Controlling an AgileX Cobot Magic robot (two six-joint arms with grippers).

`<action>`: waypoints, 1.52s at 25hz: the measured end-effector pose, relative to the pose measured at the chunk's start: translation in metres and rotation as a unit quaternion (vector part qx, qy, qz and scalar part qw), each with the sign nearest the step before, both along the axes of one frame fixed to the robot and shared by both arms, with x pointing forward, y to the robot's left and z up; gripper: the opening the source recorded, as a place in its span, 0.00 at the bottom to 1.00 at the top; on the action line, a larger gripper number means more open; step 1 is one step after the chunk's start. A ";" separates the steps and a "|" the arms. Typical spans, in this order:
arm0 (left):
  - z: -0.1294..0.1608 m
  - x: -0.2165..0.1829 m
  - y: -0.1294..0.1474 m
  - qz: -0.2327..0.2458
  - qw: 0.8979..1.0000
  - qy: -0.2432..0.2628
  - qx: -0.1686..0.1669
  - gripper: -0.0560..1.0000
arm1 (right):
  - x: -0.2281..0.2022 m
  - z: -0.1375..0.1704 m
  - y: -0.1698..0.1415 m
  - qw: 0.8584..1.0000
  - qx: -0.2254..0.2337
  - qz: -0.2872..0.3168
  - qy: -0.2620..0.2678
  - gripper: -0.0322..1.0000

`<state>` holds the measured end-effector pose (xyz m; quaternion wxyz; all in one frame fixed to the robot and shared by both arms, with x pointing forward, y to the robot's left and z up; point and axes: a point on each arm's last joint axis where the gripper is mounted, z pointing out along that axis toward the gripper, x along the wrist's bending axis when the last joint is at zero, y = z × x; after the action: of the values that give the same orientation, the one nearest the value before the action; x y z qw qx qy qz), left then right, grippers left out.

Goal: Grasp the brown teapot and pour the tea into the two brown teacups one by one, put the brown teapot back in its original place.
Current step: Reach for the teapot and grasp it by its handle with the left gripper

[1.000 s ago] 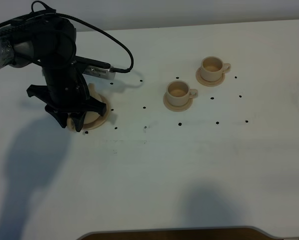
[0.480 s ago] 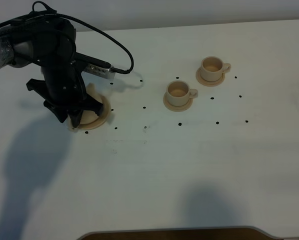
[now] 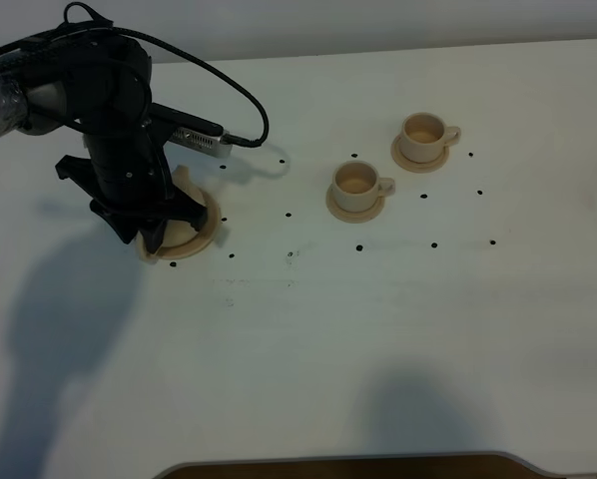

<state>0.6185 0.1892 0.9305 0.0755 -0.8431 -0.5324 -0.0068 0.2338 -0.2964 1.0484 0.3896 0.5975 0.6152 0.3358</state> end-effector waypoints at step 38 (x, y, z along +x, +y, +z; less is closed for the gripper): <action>0.020 0.006 -0.003 0.011 0.997 -0.069 -0.031 0.17 | 0.000 0.000 0.000 1.000 0.000 0.000 0.000 0.42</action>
<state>0.6246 0.1859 0.9501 0.0119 -0.8365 -0.5457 -0.0478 0.2338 -0.2964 1.0484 0.3896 0.5975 0.6152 0.3358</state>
